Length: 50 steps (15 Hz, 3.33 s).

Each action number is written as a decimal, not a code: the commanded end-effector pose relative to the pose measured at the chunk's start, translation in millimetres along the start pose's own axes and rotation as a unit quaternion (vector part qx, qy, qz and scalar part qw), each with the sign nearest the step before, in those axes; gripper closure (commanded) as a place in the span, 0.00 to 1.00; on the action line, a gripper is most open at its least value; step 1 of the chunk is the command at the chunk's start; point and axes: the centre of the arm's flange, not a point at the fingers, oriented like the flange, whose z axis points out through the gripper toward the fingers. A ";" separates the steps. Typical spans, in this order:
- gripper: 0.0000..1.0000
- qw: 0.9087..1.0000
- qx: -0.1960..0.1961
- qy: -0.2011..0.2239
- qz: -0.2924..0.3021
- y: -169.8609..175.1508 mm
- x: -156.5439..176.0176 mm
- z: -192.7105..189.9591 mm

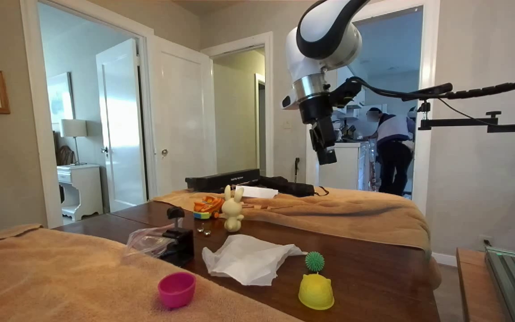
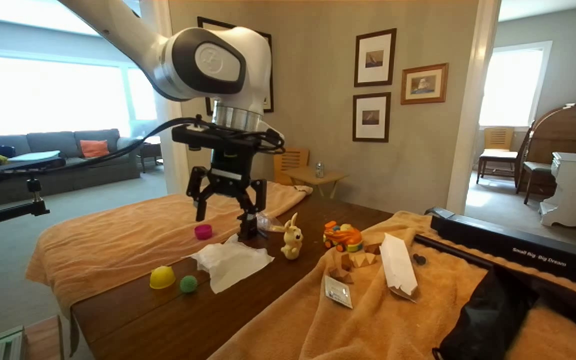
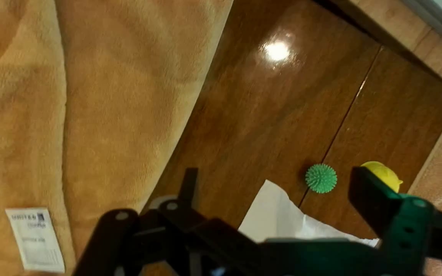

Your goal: Turn the black object to the left slightly

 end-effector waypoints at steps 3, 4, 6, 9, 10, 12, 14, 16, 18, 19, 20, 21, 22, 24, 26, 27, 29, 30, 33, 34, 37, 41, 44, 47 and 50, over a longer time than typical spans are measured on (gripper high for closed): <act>0.00 0.988 -0.114 0.030 -0.101 -20.7 99.3 16.9; 0.00 0.985 -0.122 0.043 -0.110 -25.7 114.6 20.1; 0.00 0.985 -0.103 0.078 -0.111 -34.4 139.9 21.6; 0.00 0.987 -0.077 0.084 -0.115 -47.1 131.7 26.1; 0.00 0.986 -0.063 0.095 -0.123 -51.0 140.1 25.3; 0.00 0.985 -0.055 0.102 -0.129 -53.1 148.2 23.2; 0.00 0.985 -0.055 0.103 -0.129 -51.8 148.8 22.5; 0.00 0.985 -0.055 0.104 -0.129 -51.5 148.7 22.5; 0.00 0.985 -0.060 0.133 -0.094 -53.5 163.1 25.8; 0.00 0.984 -0.065 0.143 -0.089 -55.6 169.7 25.8; 0.00 0.982 -0.070 0.151 -0.091 -60.5 179.4 27.1; 0.00 0.980 -0.070 0.158 -0.098 -65.8 187.5 28.7; 0.00 0.979 -0.070 0.161 -0.105 -71.3 195.3 30.0; 0.00 0.977 -0.068 0.166 -0.116 -82.7 210.0 34.1; 0.00 0.977 -0.058 0.169 -0.114 -92.4 224.9 36.4; 0.00 0.978 -0.061 0.172 -0.099 -95.5 232.3 35.3; 0.00 0.979 -0.063 0.185 -0.048 -94.9 246.1 29.0; 0.00 0.980 -0.062 0.190 -0.023 -92.9 252.3 25.8; 0.00 0.977 -0.061 0.197 0.045 -87.0 271.1 17.8; 0.00 0.977 -0.060 0.194 0.064 -85.1 277.0 16.3; 0.00 0.977 -0.033 0.182 0.106 -84.9 293.8 19.3; 0.00 0.977 -0.015 0.166 0.131 -94.7 312.3 22.7; 0.00 0.977 -0.013 0.167 0.133 -106.7 324.6 21.2; 0.00 0.977 -0.011 0.164 0.133 -116.9 333.4 21.3; 0.00 0.978 -0.014 0.158 0.135 -122.4 339.4 26.4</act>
